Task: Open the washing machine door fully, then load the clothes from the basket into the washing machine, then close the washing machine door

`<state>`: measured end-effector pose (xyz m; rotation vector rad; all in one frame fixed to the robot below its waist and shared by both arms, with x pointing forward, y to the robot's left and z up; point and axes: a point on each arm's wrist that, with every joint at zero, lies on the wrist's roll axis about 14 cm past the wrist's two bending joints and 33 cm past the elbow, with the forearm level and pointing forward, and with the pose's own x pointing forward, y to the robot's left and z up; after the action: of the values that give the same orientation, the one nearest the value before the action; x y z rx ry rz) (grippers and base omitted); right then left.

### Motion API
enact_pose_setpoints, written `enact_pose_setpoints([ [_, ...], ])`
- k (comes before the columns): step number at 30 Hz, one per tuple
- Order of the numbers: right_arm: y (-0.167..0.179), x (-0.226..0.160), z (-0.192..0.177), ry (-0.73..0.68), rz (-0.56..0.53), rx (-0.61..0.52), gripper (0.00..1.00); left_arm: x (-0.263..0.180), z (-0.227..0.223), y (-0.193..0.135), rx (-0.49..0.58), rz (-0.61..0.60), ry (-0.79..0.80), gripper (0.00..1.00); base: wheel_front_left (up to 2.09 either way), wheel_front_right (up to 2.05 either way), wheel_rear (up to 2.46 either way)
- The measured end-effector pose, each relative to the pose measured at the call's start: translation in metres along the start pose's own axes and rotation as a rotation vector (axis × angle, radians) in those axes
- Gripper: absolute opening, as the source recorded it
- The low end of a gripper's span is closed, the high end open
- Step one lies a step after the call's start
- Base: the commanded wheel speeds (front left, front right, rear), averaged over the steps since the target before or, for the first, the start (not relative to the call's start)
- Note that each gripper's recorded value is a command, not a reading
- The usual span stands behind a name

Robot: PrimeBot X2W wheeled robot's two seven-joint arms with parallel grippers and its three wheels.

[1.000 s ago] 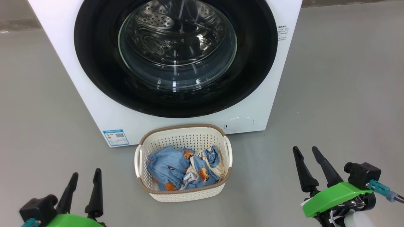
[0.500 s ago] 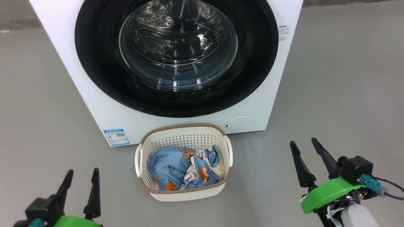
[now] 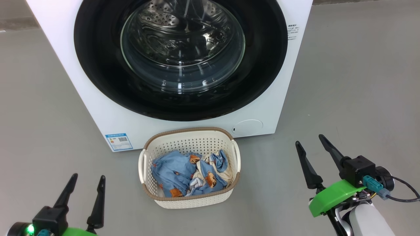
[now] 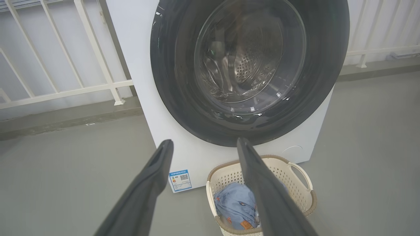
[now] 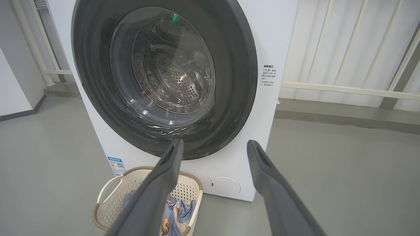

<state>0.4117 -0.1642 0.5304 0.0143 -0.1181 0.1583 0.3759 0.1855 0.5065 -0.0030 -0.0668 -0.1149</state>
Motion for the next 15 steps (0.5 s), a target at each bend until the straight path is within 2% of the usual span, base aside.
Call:
enact_pose_setpoints([
  [6, 0.000, 0.000, 0.001, -0.002, -0.003, -0.002, 1.00, -0.002, -0.002, 0.005, -0.003, 0.021, 0.003, 1.00, 0.00, 0.00, 0.00],
  [15, -0.016, -0.004, 0.004, -0.015, -0.074, 0.030, 1.00, -0.007, -0.005, 0.023, -0.032, 0.103, 0.009, 1.00, 0.00, 0.00, 0.00],
])
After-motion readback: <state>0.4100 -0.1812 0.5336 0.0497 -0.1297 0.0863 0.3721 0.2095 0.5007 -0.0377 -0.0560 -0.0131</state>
